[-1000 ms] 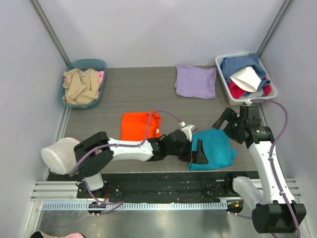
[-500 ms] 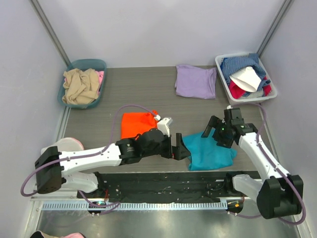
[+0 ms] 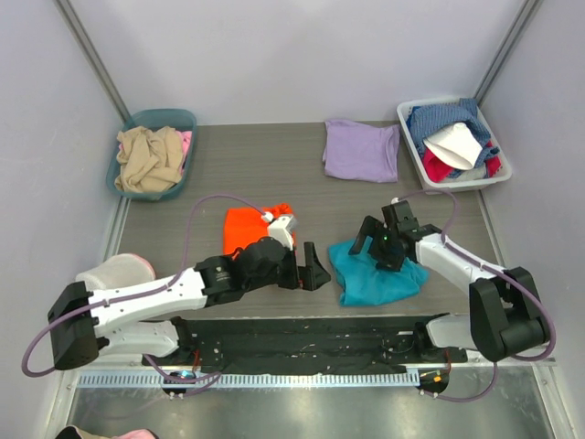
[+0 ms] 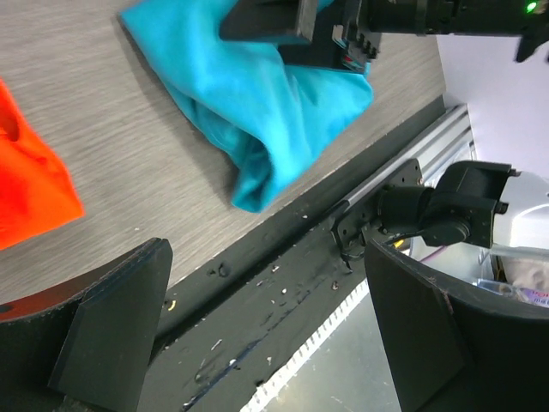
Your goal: Fold and stack the t-shirts
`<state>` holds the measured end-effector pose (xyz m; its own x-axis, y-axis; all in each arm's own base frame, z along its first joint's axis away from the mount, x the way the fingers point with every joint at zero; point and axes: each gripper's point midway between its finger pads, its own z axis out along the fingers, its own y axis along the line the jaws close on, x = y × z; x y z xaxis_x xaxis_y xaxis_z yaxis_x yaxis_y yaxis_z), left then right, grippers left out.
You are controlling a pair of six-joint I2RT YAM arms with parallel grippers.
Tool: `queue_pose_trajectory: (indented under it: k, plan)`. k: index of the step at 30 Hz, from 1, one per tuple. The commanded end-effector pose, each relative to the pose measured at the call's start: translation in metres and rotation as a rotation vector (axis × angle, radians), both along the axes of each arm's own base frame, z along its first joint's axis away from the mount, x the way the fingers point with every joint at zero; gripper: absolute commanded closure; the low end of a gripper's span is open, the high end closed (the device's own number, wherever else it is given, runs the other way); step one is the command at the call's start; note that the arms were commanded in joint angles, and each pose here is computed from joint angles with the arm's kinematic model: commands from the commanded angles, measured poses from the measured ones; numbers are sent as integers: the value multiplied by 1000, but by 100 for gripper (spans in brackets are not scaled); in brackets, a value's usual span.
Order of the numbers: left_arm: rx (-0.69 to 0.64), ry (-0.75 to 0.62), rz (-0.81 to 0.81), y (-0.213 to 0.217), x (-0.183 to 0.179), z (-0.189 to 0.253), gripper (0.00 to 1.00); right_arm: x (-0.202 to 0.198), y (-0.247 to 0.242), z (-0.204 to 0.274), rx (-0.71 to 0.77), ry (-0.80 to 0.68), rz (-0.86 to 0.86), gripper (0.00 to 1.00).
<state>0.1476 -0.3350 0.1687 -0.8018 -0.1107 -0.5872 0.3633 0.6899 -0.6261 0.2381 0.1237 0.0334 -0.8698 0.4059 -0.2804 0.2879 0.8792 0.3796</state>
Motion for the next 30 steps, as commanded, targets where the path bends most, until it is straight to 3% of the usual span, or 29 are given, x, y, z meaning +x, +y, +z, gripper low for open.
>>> queue_pose_trajectory:
  k: [1,8,12,19,25,30]
  plan:
    - [-3,-43,82,25,14,10,0,28,24,-12,86,-64,-58,1]
    - [18,-64,138,50,20,13,0,73,57,-15,194,-138,-127,1]
    - [30,-88,135,49,26,20,0,91,78,22,238,-196,-69,1]
    - [-17,-181,111,21,65,60,0,83,63,91,195,-334,-27,0]
    - [-196,-192,84,-12,112,74,0,67,38,75,90,-339,-54,0]
    - [-279,-167,32,-51,142,53,0,63,20,44,-2,-298,-94,0]
